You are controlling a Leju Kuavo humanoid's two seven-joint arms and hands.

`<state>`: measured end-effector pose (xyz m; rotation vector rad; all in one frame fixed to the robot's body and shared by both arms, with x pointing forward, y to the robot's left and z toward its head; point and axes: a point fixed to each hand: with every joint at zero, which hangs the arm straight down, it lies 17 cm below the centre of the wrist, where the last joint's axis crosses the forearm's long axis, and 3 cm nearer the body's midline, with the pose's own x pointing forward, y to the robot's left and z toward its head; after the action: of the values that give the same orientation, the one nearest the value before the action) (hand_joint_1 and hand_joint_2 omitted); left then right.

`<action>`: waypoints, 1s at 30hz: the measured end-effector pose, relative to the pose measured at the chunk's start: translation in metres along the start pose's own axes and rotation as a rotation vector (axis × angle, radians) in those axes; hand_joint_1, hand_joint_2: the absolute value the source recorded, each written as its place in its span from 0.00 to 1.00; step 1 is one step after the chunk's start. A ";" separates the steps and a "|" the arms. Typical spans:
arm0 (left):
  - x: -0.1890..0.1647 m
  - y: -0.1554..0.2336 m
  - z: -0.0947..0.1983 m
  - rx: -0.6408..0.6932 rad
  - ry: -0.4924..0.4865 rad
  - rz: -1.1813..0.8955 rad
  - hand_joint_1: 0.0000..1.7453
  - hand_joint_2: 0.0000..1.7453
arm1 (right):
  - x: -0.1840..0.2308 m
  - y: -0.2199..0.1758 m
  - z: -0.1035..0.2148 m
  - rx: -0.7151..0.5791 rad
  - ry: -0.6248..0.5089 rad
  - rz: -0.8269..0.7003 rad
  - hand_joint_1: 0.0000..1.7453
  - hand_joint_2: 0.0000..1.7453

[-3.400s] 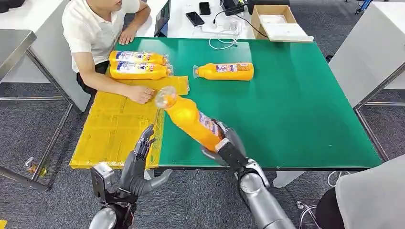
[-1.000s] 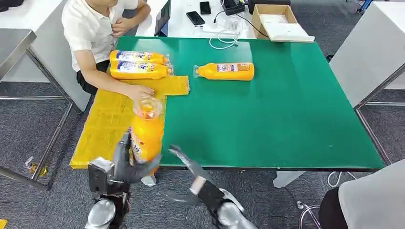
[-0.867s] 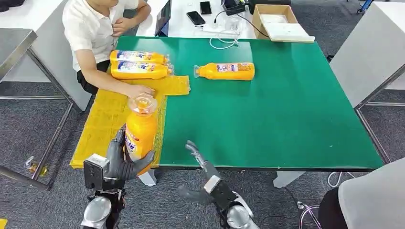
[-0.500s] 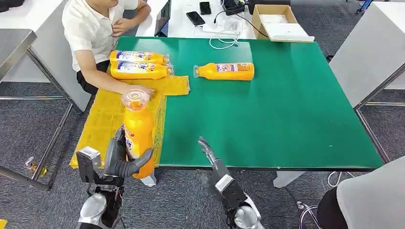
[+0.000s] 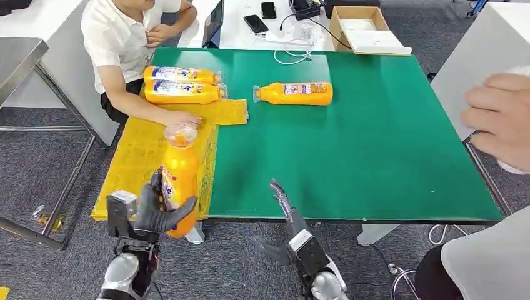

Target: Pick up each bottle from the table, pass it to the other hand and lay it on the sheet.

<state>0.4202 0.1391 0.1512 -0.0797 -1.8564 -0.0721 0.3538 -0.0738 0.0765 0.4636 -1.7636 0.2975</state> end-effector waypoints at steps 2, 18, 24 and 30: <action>0.005 0.004 -0.008 0.013 -0.065 -0.308 1.00 1.00 | 0.002 -0.001 0.001 -0.009 -0.004 0.024 0.00 1.00; -0.079 0.004 -0.083 -0.233 0.046 -1.105 1.00 1.00 | 0.020 0.011 -0.014 0.024 -0.043 0.061 0.00 1.00; -0.120 0.027 -0.092 -0.329 0.222 -1.222 1.00 1.00 | 0.029 0.020 -0.028 0.061 -0.067 0.053 0.00 1.00; -0.138 0.041 -0.097 -0.399 0.337 -1.244 1.00 1.00 | 0.032 0.027 -0.038 0.088 -0.078 0.051 0.00 1.00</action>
<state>0.5556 0.1689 0.0466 0.7717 -1.2824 -1.2258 0.3679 -0.0381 0.1179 0.4992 -1.8458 0.3991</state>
